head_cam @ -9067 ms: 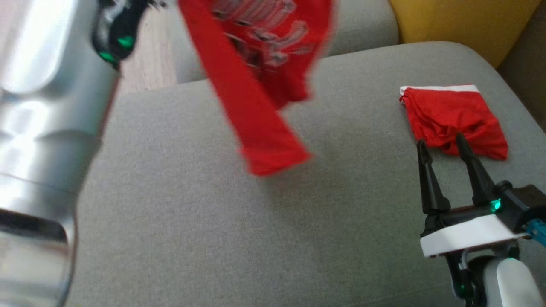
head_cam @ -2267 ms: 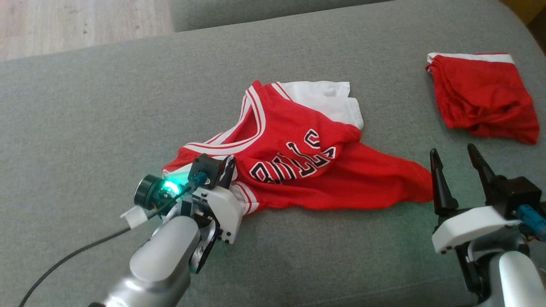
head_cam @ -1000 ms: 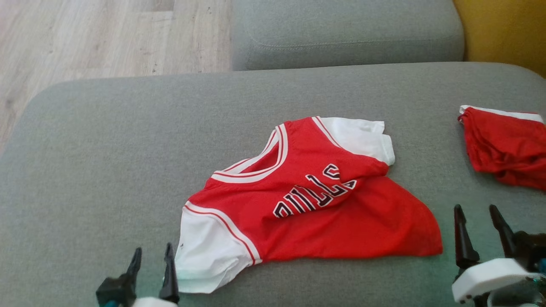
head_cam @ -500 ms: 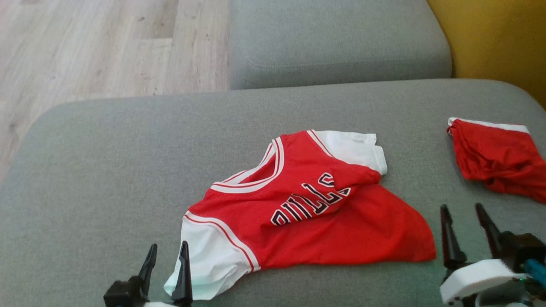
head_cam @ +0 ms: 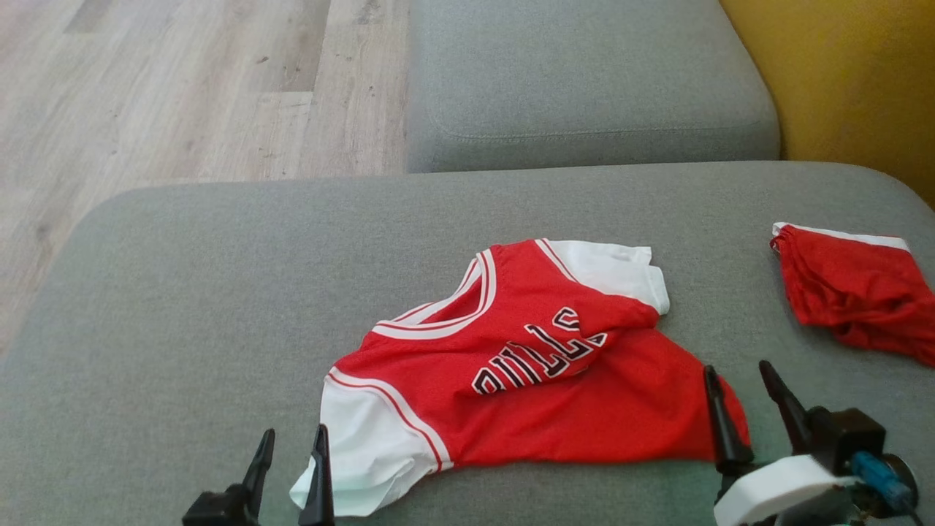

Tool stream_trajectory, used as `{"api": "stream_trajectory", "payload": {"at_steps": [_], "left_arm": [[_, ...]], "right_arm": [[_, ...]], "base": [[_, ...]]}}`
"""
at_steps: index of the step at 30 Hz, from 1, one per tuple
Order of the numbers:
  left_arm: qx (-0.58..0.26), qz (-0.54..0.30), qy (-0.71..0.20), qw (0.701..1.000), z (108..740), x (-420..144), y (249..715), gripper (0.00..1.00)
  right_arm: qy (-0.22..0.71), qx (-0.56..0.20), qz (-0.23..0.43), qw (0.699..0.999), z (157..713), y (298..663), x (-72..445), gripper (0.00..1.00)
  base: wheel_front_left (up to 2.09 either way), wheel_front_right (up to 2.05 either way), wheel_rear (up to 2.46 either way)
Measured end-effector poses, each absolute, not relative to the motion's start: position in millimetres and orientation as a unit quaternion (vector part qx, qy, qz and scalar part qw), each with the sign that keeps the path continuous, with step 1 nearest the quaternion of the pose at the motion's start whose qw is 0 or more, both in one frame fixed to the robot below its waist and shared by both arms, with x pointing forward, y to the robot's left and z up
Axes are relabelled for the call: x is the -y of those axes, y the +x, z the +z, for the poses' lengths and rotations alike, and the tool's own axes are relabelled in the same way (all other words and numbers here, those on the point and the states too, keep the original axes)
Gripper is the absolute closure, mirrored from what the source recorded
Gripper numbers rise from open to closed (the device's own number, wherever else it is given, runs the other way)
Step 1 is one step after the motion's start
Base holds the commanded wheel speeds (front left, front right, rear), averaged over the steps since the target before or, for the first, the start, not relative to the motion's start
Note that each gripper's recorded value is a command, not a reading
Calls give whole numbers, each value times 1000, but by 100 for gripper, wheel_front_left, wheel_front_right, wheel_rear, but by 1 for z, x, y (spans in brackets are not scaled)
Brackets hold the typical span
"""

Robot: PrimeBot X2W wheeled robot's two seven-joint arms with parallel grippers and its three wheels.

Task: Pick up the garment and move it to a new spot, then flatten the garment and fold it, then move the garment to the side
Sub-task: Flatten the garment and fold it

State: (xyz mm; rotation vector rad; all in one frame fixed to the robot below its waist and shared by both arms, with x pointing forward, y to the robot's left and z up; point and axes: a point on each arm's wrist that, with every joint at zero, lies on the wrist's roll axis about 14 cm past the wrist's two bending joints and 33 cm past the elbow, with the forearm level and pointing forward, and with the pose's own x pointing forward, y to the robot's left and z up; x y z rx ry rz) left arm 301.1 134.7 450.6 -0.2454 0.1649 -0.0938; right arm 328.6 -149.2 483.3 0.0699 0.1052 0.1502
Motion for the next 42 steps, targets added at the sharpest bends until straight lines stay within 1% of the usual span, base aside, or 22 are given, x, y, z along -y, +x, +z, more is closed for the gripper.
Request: {"api": "stream_trajectory", "payload": {"at_steps": [14,20,24,28,35,39,40,41,42], "left_arm": [[-84,-49,-126,987,452,-132,302,0],[-150,-28,-130,980,426,-141,300,0],[-226,-5,-136,965,395,-150,293,0],[-273,2,-139,952,377,-152,292,0],[-325,-10,-164,931,359,-137,282,0],[-336,-15,-164,927,355,-134,280,1],[-337,-15,-164,927,354,-133,280,25],[-338,-17,-166,926,353,-133,280,61],[-340,-18,-168,925,353,-132,279,78]], "right_arm": [[36,-62,84,994,477,329,143,0],[36,-71,82,993,471,330,144,0],[37,-79,81,993,466,331,144,0],[38,-85,81,992,463,331,144,0],[39,-96,75,992,456,331,147,0],[39,-114,67,990,446,329,153,0],[39,-119,63,990,443,328,155,0],[40,-126,57,990,440,327,159,0],[40,-136,50,989,435,325,163,0]], "base": [[0,0,0],[0,0,0],[0,0,0],[0,0,0],[0,0,0],[0,0,0],[0,0,0],[0,0,0],[0,0,0]]}}
